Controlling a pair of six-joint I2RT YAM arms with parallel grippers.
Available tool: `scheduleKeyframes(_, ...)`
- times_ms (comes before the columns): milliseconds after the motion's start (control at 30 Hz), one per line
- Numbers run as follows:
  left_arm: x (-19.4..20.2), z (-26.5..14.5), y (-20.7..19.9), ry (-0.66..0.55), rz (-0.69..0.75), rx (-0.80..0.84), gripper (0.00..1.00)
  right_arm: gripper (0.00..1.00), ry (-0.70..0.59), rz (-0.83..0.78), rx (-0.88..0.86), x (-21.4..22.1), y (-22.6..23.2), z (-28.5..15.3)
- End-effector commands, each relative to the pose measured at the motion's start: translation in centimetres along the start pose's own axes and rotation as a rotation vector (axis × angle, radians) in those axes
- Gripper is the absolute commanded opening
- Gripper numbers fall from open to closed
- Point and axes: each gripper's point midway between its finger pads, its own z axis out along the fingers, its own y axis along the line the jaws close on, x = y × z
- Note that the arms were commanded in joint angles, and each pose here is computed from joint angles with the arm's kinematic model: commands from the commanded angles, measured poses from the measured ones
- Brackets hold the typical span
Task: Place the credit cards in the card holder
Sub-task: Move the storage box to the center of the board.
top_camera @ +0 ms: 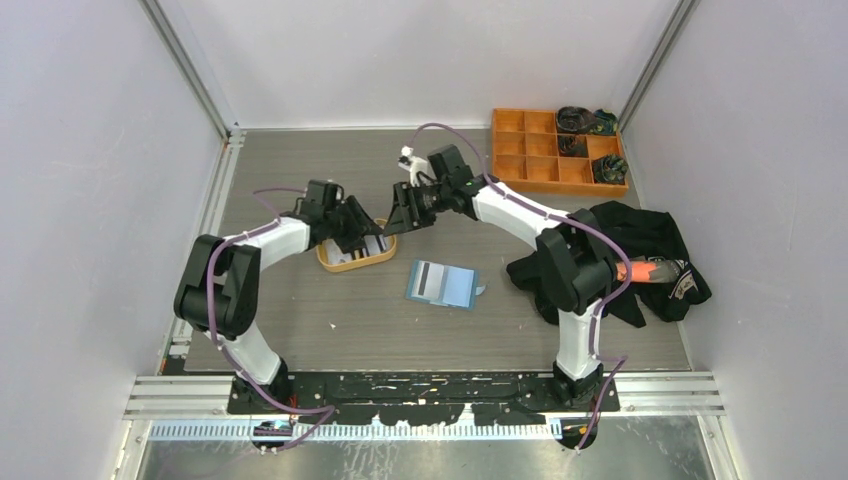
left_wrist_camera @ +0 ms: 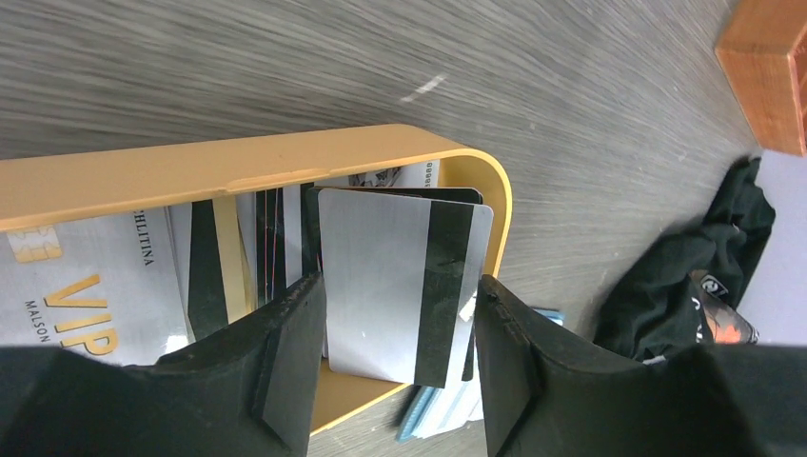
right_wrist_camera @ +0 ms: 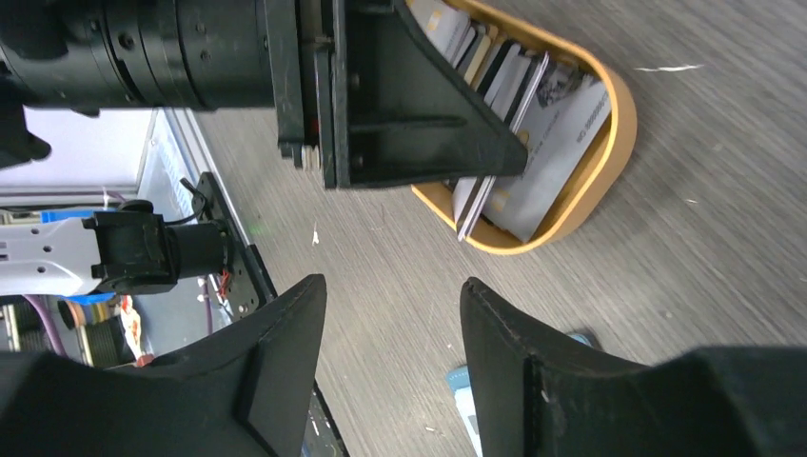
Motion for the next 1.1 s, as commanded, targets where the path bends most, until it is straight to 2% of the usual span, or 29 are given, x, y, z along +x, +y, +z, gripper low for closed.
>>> scheduleKeyframes(0, 2.0, 1.9, -0.8, 0.036, -0.029, 0.007, 0.28, 0.58, -0.081, -0.039, -0.025, -1.7, 1.3, -1.8)
scheduleKeyframes(300, 1.4, 2.0, -0.6, 0.018, -0.064, 0.026, 0.29, 0.54, -0.096, 0.017, 0.090, -2.3, -2.9, 0.9)
scheduleKeyframes(733, 1.3, 2.3, -0.8, 0.025, -0.088, 0.073, 0.29, 0.49, -0.084, -0.017, 0.152, -1.9, -4.5, 3.6)
scheduleKeyframes(967, 1.5, 2.2, -1.5, 0.032, -0.080, 0.124, 0.31, 0.38, -0.067, -0.007, 0.186, -1.2, -5.2, 5.3)
scheduleKeyframes(1067, 1.4, 1.9, -1.9, 0.019, -0.070, 0.153, 0.41, 0.27, -0.074, 0.007, 0.188, -1.2, -5.2, 5.3)
